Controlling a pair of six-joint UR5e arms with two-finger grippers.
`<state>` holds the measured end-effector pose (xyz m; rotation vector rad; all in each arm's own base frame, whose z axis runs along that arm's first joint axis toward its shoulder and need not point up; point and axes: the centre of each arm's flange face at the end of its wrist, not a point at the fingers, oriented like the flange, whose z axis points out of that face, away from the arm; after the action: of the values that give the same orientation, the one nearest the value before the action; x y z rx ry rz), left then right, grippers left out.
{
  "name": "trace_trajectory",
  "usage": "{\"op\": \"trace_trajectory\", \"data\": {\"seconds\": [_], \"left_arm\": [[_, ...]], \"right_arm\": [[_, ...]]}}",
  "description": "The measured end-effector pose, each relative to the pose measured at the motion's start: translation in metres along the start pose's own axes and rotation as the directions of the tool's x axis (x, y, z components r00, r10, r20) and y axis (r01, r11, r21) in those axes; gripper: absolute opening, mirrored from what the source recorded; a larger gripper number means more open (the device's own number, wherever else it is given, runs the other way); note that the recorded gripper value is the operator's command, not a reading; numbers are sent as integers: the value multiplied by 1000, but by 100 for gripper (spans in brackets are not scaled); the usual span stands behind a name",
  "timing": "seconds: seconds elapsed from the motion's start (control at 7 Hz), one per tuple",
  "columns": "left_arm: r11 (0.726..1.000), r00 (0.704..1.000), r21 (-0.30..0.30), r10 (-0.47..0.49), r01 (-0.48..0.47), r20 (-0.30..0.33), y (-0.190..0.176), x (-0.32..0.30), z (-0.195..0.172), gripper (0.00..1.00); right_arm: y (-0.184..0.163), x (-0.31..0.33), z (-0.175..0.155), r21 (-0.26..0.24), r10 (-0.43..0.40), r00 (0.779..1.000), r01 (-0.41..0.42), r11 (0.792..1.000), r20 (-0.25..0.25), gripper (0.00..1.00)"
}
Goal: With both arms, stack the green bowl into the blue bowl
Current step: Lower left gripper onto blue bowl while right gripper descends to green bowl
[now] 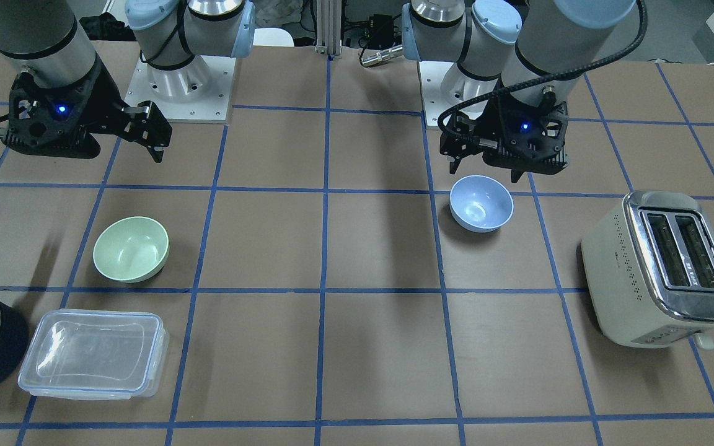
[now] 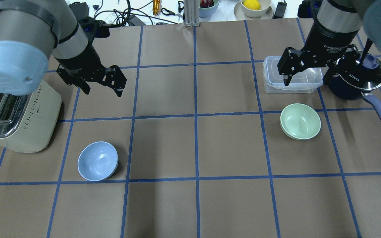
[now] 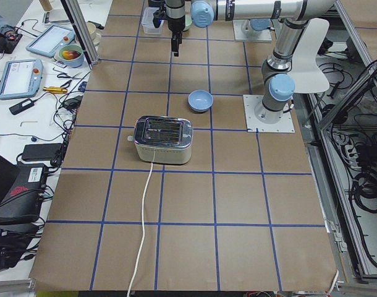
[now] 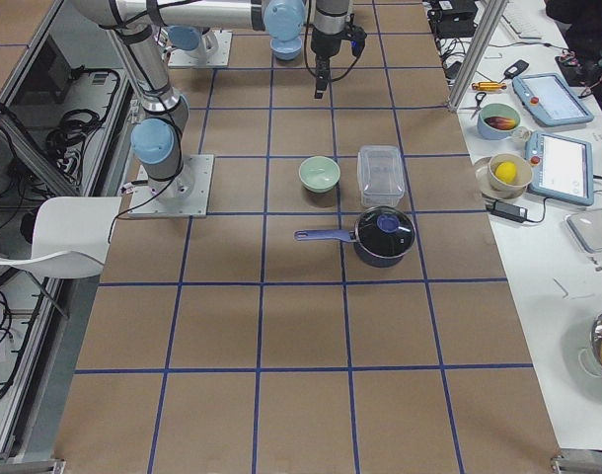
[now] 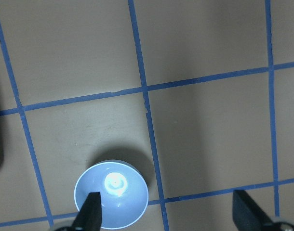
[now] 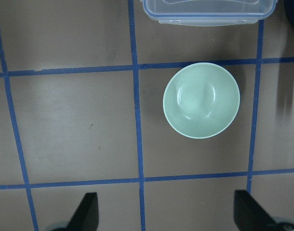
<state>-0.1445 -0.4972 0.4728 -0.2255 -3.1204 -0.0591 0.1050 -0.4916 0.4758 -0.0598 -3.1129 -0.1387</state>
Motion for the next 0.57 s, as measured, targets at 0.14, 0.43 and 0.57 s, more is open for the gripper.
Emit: {"op": "trace_trajectory", "data": {"seconds": [0.14,0.43,0.57], "left_arm": [[1000,1000,-6,1,-1,1,4,2,-5,97],[999,1000,-34,0,0,5,9,1,-2,96],[999,1000,-50,-3,3,4,10,-1,6,95]], "right_arm": [[0,0,0,1,0,1000,0,1000,0,100],[1,1,-2,4,0,1000,0,1000,-1,100],[1,1,-2,4,1,1000,-1,1000,0,100]]}}
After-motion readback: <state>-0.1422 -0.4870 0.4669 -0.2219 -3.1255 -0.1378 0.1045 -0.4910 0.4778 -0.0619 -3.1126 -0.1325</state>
